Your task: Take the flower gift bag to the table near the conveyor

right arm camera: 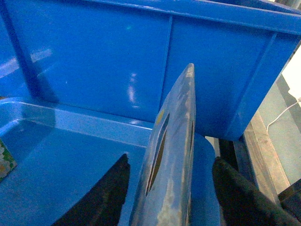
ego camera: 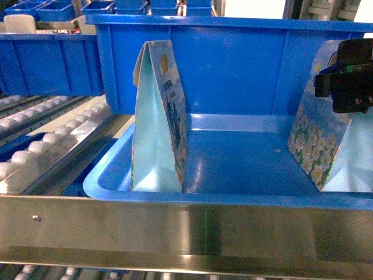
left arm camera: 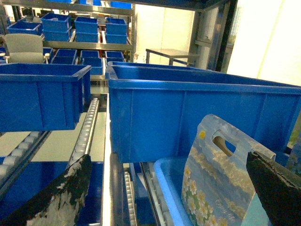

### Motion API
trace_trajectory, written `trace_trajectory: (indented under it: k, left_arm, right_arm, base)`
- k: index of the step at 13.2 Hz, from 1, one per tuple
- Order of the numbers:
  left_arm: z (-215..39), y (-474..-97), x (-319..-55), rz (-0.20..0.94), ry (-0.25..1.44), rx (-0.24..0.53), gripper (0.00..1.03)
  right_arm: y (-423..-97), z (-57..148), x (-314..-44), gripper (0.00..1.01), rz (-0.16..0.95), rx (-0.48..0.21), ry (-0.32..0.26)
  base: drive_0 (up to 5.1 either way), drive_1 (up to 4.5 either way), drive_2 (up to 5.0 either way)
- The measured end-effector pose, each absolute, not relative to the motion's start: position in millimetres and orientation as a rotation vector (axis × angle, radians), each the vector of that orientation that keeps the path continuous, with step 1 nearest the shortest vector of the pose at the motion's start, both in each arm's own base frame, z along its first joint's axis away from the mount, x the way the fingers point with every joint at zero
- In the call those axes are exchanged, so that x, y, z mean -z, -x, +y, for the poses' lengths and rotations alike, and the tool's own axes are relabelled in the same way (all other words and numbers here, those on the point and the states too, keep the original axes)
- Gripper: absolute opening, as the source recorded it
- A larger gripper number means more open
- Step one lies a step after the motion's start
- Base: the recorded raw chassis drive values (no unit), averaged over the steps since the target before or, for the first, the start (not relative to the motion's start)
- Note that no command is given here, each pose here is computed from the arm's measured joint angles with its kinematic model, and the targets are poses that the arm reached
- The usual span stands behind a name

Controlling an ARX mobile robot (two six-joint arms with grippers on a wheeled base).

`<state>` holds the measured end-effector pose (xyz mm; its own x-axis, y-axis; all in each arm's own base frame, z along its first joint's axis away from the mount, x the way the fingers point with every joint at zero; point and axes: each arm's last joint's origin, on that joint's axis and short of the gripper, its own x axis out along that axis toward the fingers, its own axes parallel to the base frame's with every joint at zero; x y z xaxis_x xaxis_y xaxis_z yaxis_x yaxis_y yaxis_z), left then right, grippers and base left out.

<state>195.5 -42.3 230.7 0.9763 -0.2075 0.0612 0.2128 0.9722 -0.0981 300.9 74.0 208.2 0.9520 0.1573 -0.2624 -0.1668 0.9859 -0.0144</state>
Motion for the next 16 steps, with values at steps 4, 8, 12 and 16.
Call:
trace_trajectory:
  k: [4, 8, 12, 16]
  left_arm:
    - [-42.3, -195.5, -230.7, -0.051, 0.104, 0.212, 0.98]
    - [-42.3, -195.5, -230.8, -0.051, 0.105, 0.212, 0.98]
    - [-42.2, -195.5, -230.8, -0.051, 0.105, 0.212, 0.98]
    - [-42.2, -195.5, -230.8, -0.051, 0.105, 0.212, 0.98]
  right_arm:
    - [-300.6, 74.0, -207.6, 0.4, 0.265, -0.165, 0.036]
    - [-289.2, 76.7, -208.0, 0.02, 0.224, -0.182, 0.032]
    - [-218.1, 37.3, -273.2, 0.02, -0.056, -0.146, 0.053]
    - [-187.0, 13.5, -270.6, 0.02, -0.084, -0.092, 0.067]
  base:
    - [0.0, 0.0, 0.0]
    - [0.0, 0.0, 0.0]
    - [0.0, 0.0, 0.0]
    - [0.0, 0.0, 0.0]
